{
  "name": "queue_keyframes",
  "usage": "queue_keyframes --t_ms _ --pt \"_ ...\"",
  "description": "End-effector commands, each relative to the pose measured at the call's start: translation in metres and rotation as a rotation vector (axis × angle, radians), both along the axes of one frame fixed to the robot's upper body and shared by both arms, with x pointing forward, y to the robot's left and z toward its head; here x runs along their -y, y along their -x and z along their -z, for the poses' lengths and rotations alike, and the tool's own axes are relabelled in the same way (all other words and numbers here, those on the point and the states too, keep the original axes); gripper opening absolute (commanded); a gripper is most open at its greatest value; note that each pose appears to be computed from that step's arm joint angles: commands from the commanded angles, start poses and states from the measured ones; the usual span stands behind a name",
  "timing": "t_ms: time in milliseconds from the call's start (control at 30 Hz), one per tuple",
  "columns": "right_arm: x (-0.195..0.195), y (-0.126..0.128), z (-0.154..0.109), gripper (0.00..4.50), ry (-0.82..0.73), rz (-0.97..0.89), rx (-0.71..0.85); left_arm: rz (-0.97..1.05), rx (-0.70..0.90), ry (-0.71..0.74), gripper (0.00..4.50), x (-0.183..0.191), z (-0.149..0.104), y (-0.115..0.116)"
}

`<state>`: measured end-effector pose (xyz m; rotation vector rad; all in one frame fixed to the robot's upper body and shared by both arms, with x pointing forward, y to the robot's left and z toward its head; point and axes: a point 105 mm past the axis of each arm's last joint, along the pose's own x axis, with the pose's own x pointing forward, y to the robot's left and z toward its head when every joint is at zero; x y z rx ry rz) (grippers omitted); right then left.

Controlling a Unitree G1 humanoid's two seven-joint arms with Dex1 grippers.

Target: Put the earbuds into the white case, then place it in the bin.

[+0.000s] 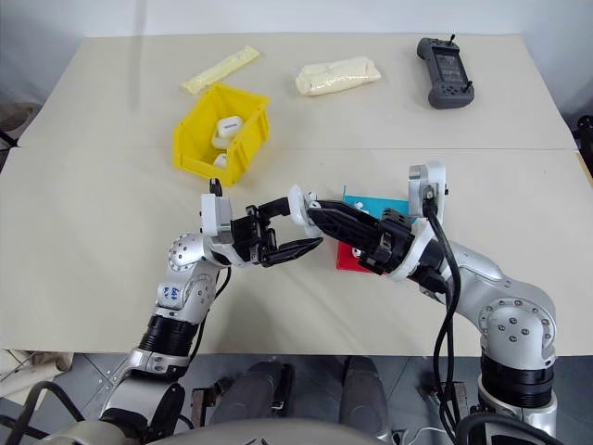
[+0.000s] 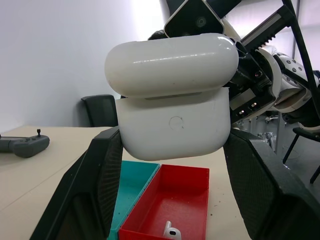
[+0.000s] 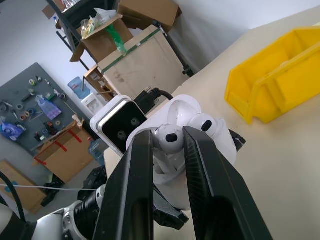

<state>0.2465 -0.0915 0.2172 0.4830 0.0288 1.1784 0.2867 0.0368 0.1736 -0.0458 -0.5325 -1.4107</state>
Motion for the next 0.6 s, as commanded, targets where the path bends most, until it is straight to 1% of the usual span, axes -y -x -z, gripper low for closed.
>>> queue_keyframes --t_ms 33,100,133,200,333,367,467,600 --pt "-0.003 0.006 0.001 0.58 0.019 -0.027 0.007 0.005 0.056 0.029 2.71 0.001 -0.014 0.002" --pt "-0.003 0.006 -0.005 1.19 0.008 -0.023 0.026 0.006 0.056 0.031 2.71 0.001 -0.014 0.002" --pt "-0.002 0.005 -0.007 1.35 0.003 -0.022 0.028 0.006 0.055 0.032 2.71 0.001 -0.014 0.002" --pt "-0.002 0.006 -0.01 2.08 0.011 -0.027 0.05 0.007 0.056 0.035 2.71 0.001 -0.014 0.002" --pt "0.004 0.006 -0.015 3.36 0.024 -0.014 0.092 0.008 0.058 0.041 2.71 0.002 -0.015 0.002" --pt "0.006 0.006 -0.016 3.36 0.027 -0.01 0.097 0.007 0.058 0.042 2.71 0.002 -0.015 0.002" --pt "0.033 0.004 -0.018 3.36 0.076 0.058 0.11 0.0 0.06 0.04 2.71 0.0 -0.014 0.001" --pt "0.078 0.003 -0.002 3.36 0.204 0.183 0.084 -0.023 0.062 0.003 2.71 -0.012 -0.01 0.0"
